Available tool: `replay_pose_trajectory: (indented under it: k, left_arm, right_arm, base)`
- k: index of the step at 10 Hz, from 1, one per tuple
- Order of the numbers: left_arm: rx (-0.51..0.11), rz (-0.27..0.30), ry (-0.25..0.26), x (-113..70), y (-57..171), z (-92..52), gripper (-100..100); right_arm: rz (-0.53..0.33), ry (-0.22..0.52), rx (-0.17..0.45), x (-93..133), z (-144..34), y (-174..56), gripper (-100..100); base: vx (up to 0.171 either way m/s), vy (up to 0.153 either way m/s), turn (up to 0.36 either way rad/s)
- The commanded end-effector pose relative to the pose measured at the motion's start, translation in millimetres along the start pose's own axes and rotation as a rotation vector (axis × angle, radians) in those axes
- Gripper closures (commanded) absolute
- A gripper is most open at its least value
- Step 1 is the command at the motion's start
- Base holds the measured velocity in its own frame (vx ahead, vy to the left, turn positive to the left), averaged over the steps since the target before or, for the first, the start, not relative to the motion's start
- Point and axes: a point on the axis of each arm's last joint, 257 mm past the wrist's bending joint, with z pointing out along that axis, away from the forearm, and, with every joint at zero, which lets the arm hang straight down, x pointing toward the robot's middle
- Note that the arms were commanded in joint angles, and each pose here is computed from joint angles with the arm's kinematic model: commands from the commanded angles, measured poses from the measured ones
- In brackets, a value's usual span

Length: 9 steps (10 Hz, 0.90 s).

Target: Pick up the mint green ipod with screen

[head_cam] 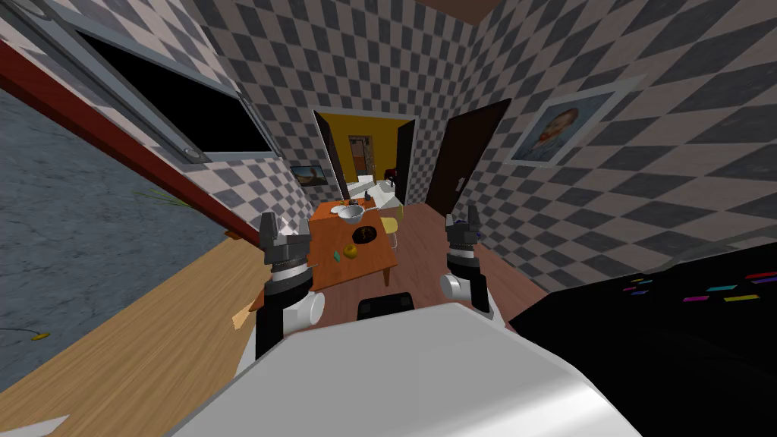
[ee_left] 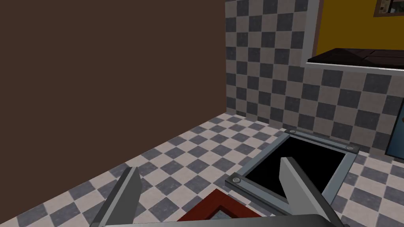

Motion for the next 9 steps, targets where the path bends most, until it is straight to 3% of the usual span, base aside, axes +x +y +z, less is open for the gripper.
replay_pose_trajectory:
  k: [1, 5, 6, 7, 8, 9]
  left_arm:
    - [-0.052, 0.016, 0.044, 5.3, 21.2, -1.4, -100]
    - [-0.22, 0.058, 0.122, 8.6, 89.1, -8.6, -100]
    - [-0.232, 0.059, 0.122, 8.0, 94.0, -10.7, -100]
    - [-0.29, 0.074, 0.138, 6.0, 116.5, -14.5, -100]
    - [-0.293, 0.074, 0.137, 5.7, 118.1, -15.3, -100]
    - [-0.346, 0.089, 0.152, 2.9, 138.1, -17.8, -100]
  right_arm:
    - [0.0, 0.0, 0.0, 0.0, 0.0, 0.0, 0]
    - [0.0, 0.0, 0.0, 0.0, 0.0, 0.0, 0]
    - [0.0, 0.0, 0.0, 0.0, 0.0, 0.0, 0]
    - [0.0, 0.0, 0.0, 0.0, 0.0, 0.0, 0]
    - [0.0, 0.0, 0.0, 0.0, 0.0, 0.0, 0]
    - [0.0, 0.0, 0.0, 0.0, 0.0, 0.0, 0]
  base:
    - [-0.015, 0.039, -0.083]
    - [-0.032, 0.091, -0.105]
    - [-0.025, 0.071, -0.042]
    - [-0.028, 0.071, -0.08]
    - [-0.022, 0.057, -0.046]
    - [-0.024, 0.056, -0.095]
